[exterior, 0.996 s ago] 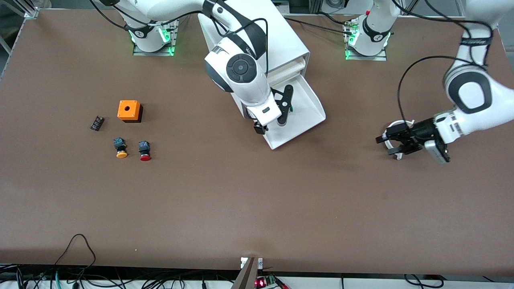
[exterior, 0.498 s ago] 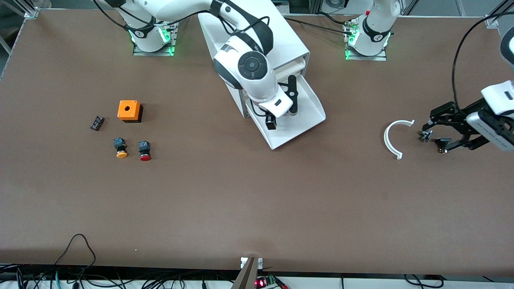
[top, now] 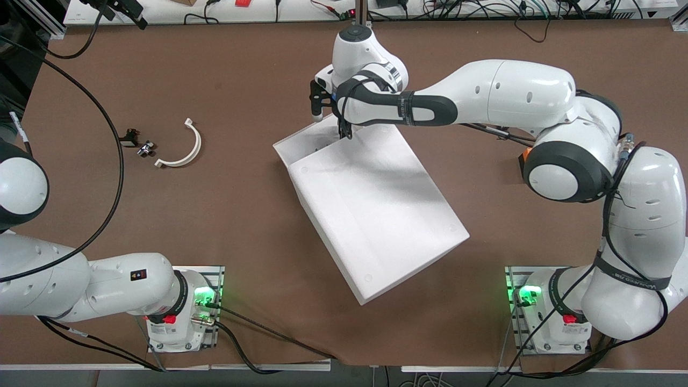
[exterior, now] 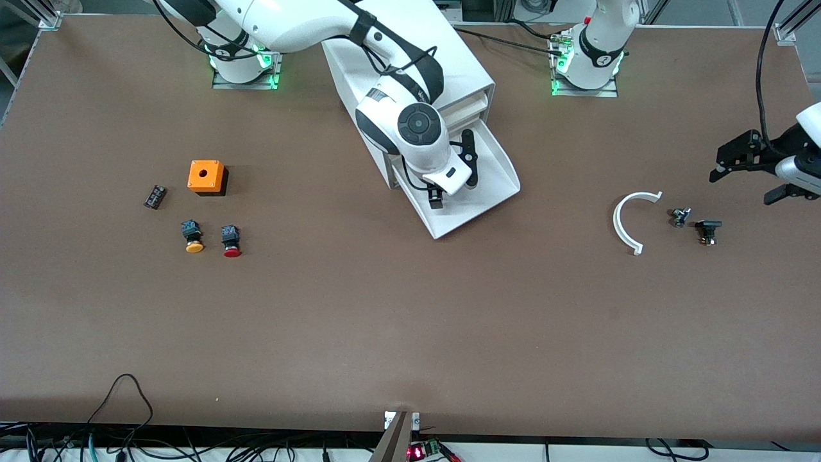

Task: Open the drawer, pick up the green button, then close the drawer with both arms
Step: 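Withdraw the left gripper while the right gripper reaches into the drawer, then grasp the green push button inside the drawer with the right gripper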

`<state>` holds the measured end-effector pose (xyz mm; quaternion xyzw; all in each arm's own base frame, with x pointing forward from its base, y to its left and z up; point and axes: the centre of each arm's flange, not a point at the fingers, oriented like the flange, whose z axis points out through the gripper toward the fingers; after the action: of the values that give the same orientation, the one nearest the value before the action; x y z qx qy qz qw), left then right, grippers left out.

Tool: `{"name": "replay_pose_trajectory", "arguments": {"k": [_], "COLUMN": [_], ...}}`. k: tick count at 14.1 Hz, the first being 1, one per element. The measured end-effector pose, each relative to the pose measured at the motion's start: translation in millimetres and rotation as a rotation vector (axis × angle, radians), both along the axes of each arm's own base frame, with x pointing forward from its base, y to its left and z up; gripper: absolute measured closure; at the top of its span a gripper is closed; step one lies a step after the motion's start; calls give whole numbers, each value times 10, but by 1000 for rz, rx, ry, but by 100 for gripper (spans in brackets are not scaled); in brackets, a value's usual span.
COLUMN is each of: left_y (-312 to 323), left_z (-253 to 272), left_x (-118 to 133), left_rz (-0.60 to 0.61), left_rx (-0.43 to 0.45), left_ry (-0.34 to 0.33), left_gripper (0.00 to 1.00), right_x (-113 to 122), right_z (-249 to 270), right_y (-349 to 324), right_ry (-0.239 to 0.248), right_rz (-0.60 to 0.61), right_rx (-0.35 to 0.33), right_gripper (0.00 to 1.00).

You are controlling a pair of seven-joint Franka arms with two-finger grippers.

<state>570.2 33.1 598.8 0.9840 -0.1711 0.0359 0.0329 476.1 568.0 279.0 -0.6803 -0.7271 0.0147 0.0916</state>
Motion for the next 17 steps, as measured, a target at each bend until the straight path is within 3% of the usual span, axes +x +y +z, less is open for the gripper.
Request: {"name": "replay_pose_trajectory", "arguments": {"k": [7, 17], "left_y": [-343, -299], "left_z": [255, 248], "left_x": [-73, -62], "left_rz": [218, 241], "left_rx": [100, 99], "left_ry": [31, 29], "left_gripper": [0, 0], "right_x": [-95, -126], "right_z": [-92, -238], "right_y": [109, 206], "right_ry": [5, -9], "right_rz": [-13, 3], "right_rx": [-1, -3], "right_gripper": [0, 1]}}
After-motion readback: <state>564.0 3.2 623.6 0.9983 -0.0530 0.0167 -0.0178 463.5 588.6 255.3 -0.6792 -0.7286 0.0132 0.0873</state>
